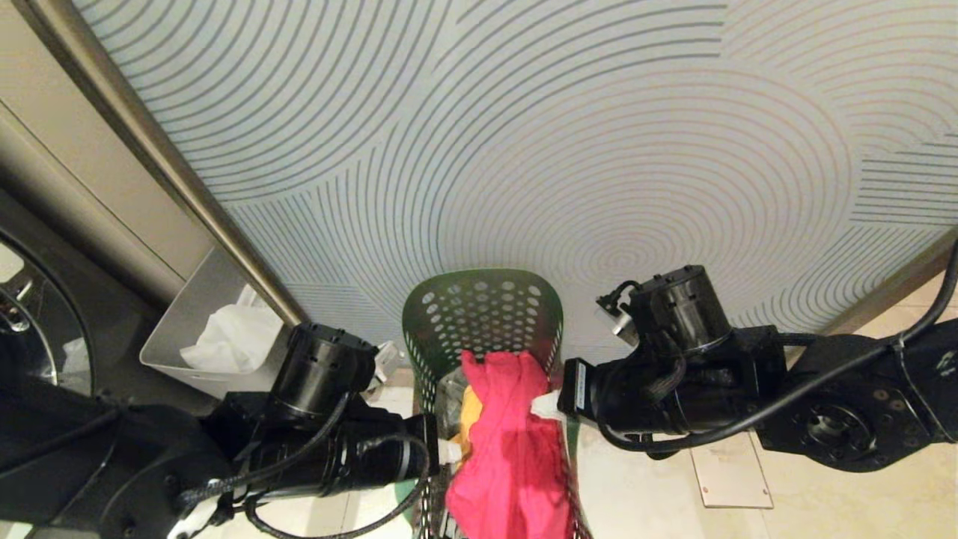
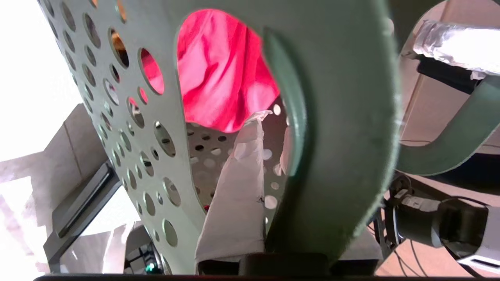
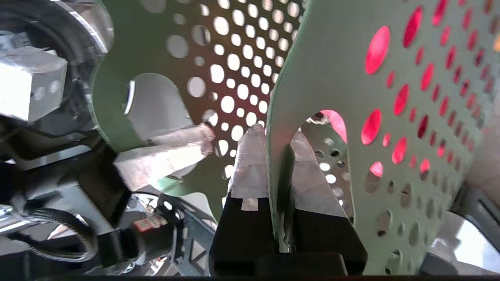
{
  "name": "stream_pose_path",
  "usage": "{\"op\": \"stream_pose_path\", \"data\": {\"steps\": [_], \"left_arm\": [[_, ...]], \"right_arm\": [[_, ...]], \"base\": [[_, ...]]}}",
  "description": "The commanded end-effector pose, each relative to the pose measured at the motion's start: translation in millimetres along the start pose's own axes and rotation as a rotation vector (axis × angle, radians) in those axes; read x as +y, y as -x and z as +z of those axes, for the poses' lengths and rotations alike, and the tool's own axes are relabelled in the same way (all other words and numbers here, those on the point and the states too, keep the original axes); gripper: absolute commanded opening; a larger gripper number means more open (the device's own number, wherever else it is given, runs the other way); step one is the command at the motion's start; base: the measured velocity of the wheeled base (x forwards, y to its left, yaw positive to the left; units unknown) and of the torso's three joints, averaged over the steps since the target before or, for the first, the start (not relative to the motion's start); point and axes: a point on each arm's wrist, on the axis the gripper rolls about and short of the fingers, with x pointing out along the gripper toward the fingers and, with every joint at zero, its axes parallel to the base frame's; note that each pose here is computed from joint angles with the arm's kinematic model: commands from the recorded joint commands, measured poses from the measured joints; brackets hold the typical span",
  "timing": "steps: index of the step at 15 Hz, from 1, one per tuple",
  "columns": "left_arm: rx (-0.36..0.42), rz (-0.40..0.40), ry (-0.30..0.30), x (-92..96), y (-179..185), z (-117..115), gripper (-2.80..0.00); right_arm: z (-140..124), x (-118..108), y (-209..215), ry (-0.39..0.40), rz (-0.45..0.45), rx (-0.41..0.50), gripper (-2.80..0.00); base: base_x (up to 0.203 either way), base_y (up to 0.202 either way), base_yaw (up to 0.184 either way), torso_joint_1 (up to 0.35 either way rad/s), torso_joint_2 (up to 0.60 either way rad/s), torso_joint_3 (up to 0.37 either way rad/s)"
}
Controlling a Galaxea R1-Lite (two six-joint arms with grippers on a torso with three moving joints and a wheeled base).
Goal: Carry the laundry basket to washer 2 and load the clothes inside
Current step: Pick up the clothes basket and put it beside the washing machine
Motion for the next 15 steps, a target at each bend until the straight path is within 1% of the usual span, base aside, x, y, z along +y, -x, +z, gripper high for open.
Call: {"op": "stream_pose_path", "data": {"steps": [1, 3, 7, 8, 10, 12, 13, 15], "left_arm": [[-0.008, -0.011, -0.003, -2.8, 2.6, 0.0, -2.80], [-0.008, -0.014, -0.004, -3.5, 3.5, -0.2, -2.80], [-0.009, -0.030, 0.032, -7.3, 7.5, -1.9, -2.80], [-0.005, -0.032, 0.030, -8.2, 6.5, -2.6, -2.80], [0.018, -0.050, 0.023, -15.8, 4.3, -8.9, -2.80], [0.029, -0.056, 0.003, -24.4, 4.9, -16.8, -2.80], [0.024, -0.039, 0.003, -24.1, 6.5, -20.4, -2.80], [0.029, -0.032, 0.009, -22.8, 5.3, -21.7, -2.80]], "right_arm": [[-0.7, 2.7, 4.5, -0.002, 0.013, -0.004, -2.80], [-0.8, 3.7, 4.8, 0.000, 0.017, -0.006, -2.80], [-6.0, 13.9, 9.4, 0.019, 0.047, -0.001, -2.80], [-6.4, 16.8, 11.9, 0.029, 0.057, -0.004, -2.80], [-4.4, 20.7, 16.4, 0.042, 0.071, -0.019, -2.80], [-2.8, 23.0, 21.1, 0.041, 0.078, -0.028, -2.80], [-4.0, 24.5, 24.3, 0.043, 0.084, -0.029, -2.80], [-8.7, 24.2, 24.9, 0.037, 0.077, -0.016, -2.80]], "base": [[0.000, 0.000, 0.000, 0.002, 0.01, 0.215], [0.000, 0.000, 0.000, 0.003, 0.00, 0.203], [0.000, 0.000, 0.000, 0.002, 0.00, 0.203], [0.000, 0.000, 0.000, -0.002, 0.01, 0.207], [0.000, 0.000, 0.000, 0.002, 0.01, 0.198], [0.000, 0.000, 0.000, 0.005, 0.00, 0.206], [0.000, 0.000, 0.000, 0.000, 0.00, 0.201], [0.000, 0.000, 0.000, 0.001, 0.00, 0.206]]}}
